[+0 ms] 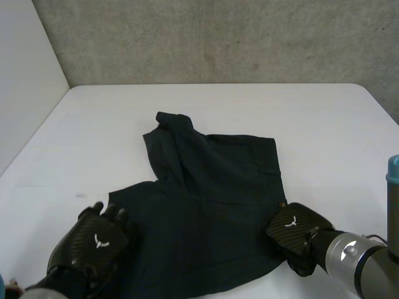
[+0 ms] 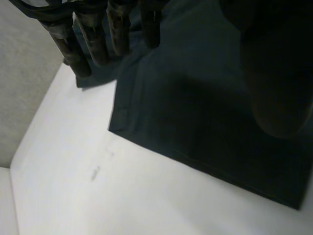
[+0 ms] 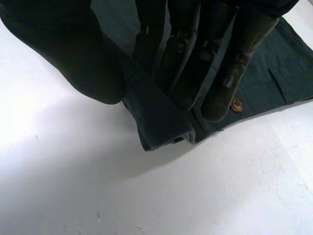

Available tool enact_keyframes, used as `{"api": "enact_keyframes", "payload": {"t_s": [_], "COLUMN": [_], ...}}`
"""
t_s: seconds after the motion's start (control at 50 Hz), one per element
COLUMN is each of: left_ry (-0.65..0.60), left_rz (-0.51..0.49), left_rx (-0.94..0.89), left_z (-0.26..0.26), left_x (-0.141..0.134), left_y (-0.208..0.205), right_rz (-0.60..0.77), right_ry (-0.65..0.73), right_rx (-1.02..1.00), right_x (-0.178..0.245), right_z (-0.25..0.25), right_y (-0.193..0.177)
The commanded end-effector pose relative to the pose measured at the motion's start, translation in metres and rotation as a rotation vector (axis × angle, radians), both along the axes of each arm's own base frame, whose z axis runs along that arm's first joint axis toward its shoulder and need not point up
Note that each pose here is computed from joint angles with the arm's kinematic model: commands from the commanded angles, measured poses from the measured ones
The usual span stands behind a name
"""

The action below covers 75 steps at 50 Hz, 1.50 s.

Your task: Fold the shorts.

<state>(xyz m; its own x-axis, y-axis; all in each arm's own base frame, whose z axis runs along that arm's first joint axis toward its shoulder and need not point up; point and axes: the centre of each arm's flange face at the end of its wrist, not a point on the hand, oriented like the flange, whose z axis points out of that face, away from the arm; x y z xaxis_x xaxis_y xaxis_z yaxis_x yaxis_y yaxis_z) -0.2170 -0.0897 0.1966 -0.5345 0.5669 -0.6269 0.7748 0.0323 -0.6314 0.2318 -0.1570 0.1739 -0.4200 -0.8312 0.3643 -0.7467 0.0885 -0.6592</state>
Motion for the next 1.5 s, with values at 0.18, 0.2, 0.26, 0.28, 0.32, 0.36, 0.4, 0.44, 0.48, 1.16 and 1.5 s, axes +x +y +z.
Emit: {"api": "enact_keyframes", "payload": {"t_s": [0.18, 0.2, 0.26, 0.28, 0.32, 0.36, 0.4, 0.44, 0.48, 1.16, 1.5], "left_ry": [0.339, 0.358, 0.382, 0.398, 0.413, 0.427, 0.438, 0.445, 0.450, 0.397, 0.357], "left_rz": [-0.097, -0.137, -0.172, -0.187, -0.189, -0.196, -0.197, -0.212, -0.222, -0.145, -0.110], "left_rx": [-0.340, -0.327, -0.278, -0.253, -0.235, -0.206, -0.199, -0.189, -0.174, -0.115, -0.067], "left_z": [0.035, 0.027, 0.010, 0.002, -0.006, -0.022, -0.028, -0.038, -0.044, -0.088, -0.070], "left_x": [-0.034, -0.037, -0.043, -0.050, -0.054, -0.060, -0.061, -0.067, -0.070, -0.082, -0.057], "left_y": [-0.157, -0.174, -0.193, -0.205, -0.218, -0.236, -0.247, -0.261, -0.266, -0.299, -0.263], "right_rz": [-0.031, -0.028, -0.026, -0.026, -0.027, -0.029, -0.029, -0.029, -0.029, -0.039, -0.031], "right_ry": [-0.042, -0.042, -0.045, -0.047, -0.050, -0.050, -0.050, -0.051, -0.052, -0.032, -0.028], "right_rx": [-0.073, -0.075, -0.085, -0.088, -0.098, -0.101, -0.103, -0.100, -0.103, -0.060, -0.052], "right_x": [-0.002, -0.002, -0.001, -0.001, -0.001, -0.001, -0.001, 0.000, 0.000, -0.002, -0.001], "right_z": [-0.015, -0.015, -0.018, -0.019, -0.019, -0.021, -0.022, -0.023, -0.023, -0.038, -0.039], "right_y": [-0.010, -0.009, -0.008, -0.008, -0.009, -0.010, -0.011, -0.011, -0.012, -0.015, -0.011]}}
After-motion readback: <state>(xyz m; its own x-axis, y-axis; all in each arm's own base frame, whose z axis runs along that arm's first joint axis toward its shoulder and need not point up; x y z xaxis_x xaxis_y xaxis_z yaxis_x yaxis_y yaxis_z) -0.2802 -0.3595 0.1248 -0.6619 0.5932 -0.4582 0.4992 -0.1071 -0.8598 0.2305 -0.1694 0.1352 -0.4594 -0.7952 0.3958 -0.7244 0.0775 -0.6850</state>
